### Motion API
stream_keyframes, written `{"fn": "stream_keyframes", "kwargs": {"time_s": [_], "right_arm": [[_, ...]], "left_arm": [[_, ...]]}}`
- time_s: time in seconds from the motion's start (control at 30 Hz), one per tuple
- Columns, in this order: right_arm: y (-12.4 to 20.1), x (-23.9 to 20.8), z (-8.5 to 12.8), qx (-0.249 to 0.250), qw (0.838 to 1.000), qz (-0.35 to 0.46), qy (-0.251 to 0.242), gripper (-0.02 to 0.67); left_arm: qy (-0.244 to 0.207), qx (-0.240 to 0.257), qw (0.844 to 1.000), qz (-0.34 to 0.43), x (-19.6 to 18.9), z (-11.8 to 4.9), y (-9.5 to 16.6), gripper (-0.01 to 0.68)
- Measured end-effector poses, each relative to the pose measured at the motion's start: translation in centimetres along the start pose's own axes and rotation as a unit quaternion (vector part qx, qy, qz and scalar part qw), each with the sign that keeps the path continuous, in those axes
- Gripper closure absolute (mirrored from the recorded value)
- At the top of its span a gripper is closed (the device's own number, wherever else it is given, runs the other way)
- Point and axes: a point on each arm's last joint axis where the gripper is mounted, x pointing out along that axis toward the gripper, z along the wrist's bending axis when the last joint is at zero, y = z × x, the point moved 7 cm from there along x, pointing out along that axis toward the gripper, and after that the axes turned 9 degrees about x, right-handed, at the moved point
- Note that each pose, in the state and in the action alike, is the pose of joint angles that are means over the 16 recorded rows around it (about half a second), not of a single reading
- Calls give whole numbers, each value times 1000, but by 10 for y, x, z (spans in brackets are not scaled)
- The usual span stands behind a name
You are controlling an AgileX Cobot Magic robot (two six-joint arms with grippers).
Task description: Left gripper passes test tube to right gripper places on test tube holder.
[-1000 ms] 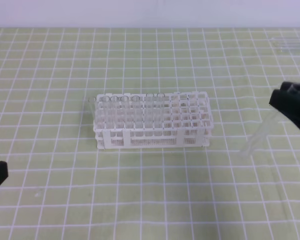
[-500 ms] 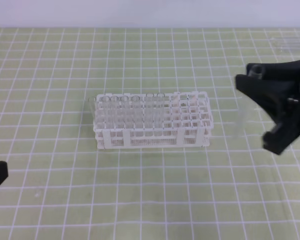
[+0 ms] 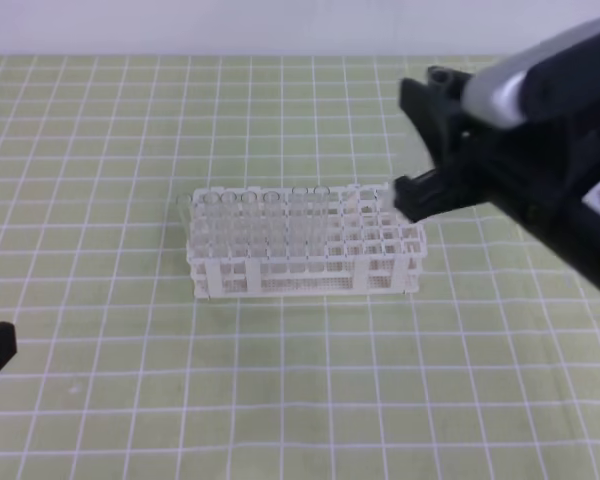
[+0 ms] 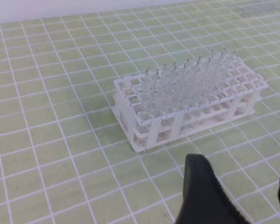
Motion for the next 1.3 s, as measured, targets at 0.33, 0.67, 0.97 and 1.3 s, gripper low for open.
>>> {"fn": "stream_keyframes", "kwargs": {"time_s": [0.33, 0.67, 0.97, 1.3], "right_arm": [[10, 34, 16, -5, 997, -76, 5, 639], [43, 61, 15, 12, 996, -79, 25, 639], [71, 76, 17, 35, 998, -56, 22, 639], [86, 81, 20, 34, 999, -35, 15, 639]], "left_arm": [[0, 0, 1000, 0, 0, 0, 0, 641], [0, 0, 1000, -1, 0, 0, 0, 641], [0, 0, 1000, 0, 0, 0, 0, 641], [0, 0, 1000, 0, 0, 0, 0, 641]]}}
